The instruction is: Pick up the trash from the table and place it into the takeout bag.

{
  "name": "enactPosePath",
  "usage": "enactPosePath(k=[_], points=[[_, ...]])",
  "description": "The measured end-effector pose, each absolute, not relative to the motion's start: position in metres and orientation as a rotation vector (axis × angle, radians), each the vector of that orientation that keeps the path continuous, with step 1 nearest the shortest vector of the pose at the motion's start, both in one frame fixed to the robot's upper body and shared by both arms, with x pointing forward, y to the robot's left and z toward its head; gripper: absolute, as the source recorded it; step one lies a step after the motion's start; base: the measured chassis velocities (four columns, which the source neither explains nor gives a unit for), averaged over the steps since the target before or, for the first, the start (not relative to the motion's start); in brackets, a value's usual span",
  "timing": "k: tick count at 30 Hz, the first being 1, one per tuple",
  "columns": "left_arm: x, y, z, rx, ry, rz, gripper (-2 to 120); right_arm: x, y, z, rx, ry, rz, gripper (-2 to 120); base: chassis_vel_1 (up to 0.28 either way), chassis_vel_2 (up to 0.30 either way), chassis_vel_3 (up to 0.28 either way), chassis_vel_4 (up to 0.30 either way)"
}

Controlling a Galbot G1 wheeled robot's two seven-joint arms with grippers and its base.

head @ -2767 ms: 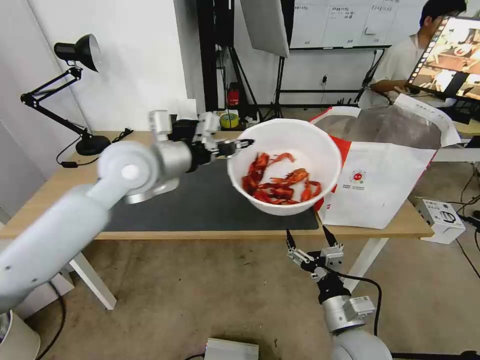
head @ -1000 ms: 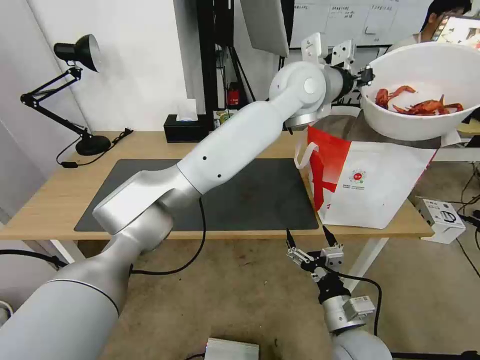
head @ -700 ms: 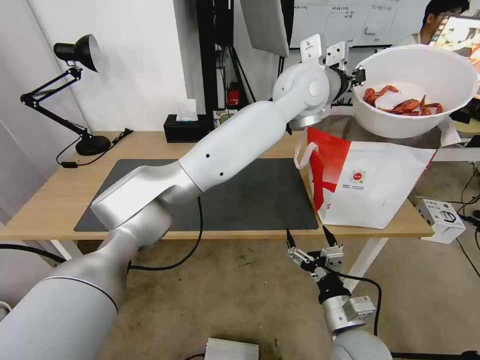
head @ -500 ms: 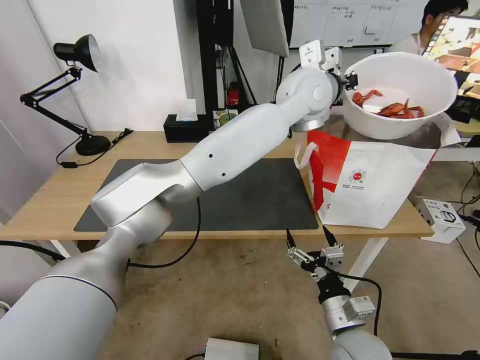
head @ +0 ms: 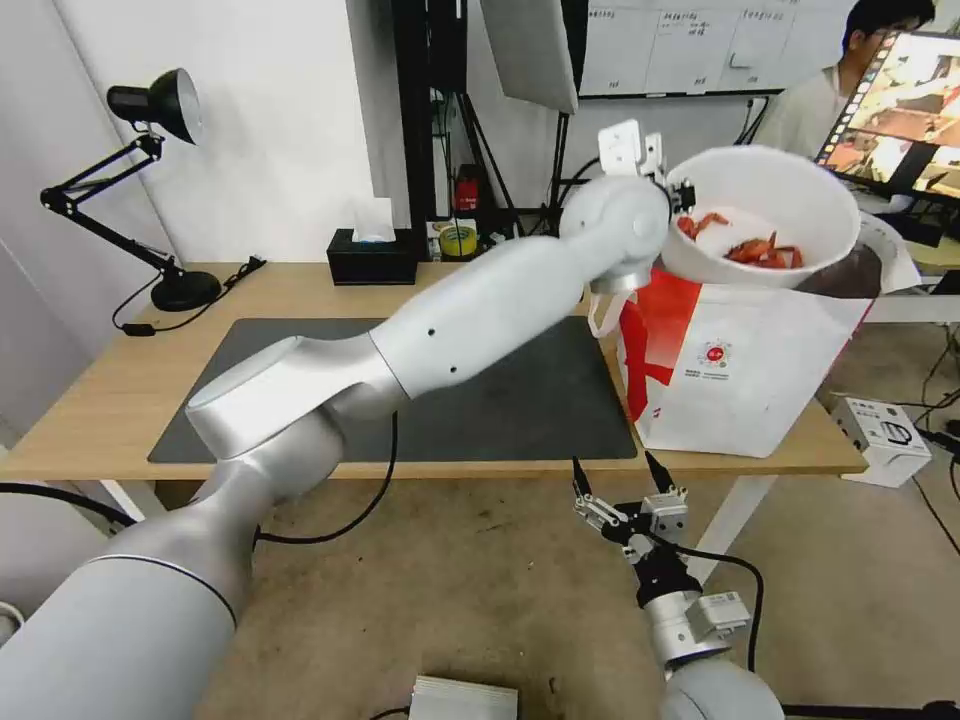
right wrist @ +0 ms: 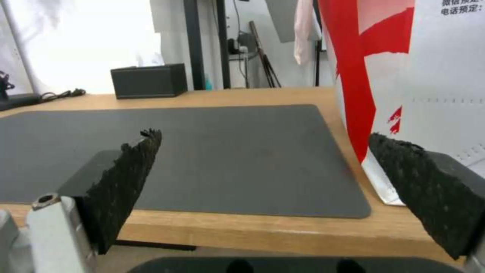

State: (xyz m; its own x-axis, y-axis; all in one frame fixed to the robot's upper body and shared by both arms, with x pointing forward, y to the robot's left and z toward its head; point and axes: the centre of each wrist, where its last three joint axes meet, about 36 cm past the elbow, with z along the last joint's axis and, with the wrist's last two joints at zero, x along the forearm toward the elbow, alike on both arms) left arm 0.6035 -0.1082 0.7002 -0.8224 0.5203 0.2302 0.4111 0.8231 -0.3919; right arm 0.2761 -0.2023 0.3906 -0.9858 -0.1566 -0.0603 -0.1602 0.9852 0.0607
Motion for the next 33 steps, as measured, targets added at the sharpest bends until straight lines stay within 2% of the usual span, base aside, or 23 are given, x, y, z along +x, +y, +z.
enactPosePath(k=[5, 7, 9, 10, 13, 15, 17, 19, 21, 25, 28, 29, 32, 33], points=[[0.6037, -0.1081, 0.6971, -0.703, -2.675, 0.463, 0, 0.2761, -0.2023, 0.3906, -0.246, 3.075, 0.101, 100, 0.0, 0.0, 0.0, 0.0], [0.6037, -0.108, 0.6969, -0.705, -2.674, 0.463, 4, 0.2761, -0.2023, 0.3906, -0.246, 3.075, 0.101, 100, 0.0, 0.0, 0.0, 0.0], [0.6037, -0.1079, 0.696, -0.709, -2.671, 0.462, 14, 0.2761, -0.2023, 0.3906, -0.245, 3.075, 0.101, 100, 0.0, 0.0, 0.0, 0.0], [0.6037, -0.1079, 0.696, -0.709, -2.671, 0.462, 14, 0.2761, -0.2023, 0.3906, -0.245, 3.075, 0.101, 100, 0.0, 0.0, 0.0, 0.0], [0.6027, -0.1081, 0.695, -0.717, -2.665, 0.462, 29, 0.2761, -0.2023, 0.3906, -0.246, 3.075, 0.101, 100, 0.0, 0.0, 0.0, 0.0], [0.6025, -0.1081, 0.6949, -0.721, -2.664, 0.462, 32, 0.2761, -0.2023, 0.3906, -0.246, 3.075, 0.101, 100, 0.0, 0.0, 0.0, 0.0], [0.6019, -0.108, 0.6957, -0.729, -2.661, 0.467, 44, 0.2761, -0.2024, 0.3906, -0.245, 3.075, 0.101, 100, 0.0, 0.0, 0.0, 0.0], [0.6013, -0.1082, 0.696, -0.733, -2.659, 0.467, 48, 0.2761, -0.2023, 0.3906, -0.246, 3.075, 0.101, 100, 0.0, 0.0, 0.0, 0.0], [0.6005, -0.1083, 0.6958, -0.737, -2.657, 0.467, 59, 0.2761, -0.2023, 0.3906, -0.246, 3.075, 0.101, 100, 0.0, 0.0, 0.0, 0.0], [0.6006, -0.1082, 0.6957, -0.738, -2.657, 0.466, 68, 0.2761, -0.2023, 0.3906, -0.246, 3.075, 0.101, 100, 0.0, 0.0, 0.0, 0.0], [0.6004, -0.1082, 0.6958, -0.748, -2.659, 0.465, 84, 0.2761, -0.2023, 0.3906, -0.246, 3.075, 0.101, 100, 0.0, 0.0, 0.0, 0.0], [0.6004, -0.1082, 0.6958, -0.748, -2.659, 0.465, 84, 0.2761, -0.2023, 0.3906, -0.246, 3.075, 0.101, 100, 0.0, 0.0, 0.0, 0.0], [0.5987, -0.1089, 0.6963, -0.766, -2.658, 0.465, 97, 0.2761, -0.2023, 0.3906, -0.246, 3.075, 0.101, 100, 0.0, 0.0, 0.0, 0.0], [0.5987, -0.1089, 0.6963, -0.766, -2.658, 0.465, 97, 0.2761, -0.2023, 0.3906, -0.246, 3.075, 0.101, 100, 0.0, 0.0, 0.0, 0.0]])
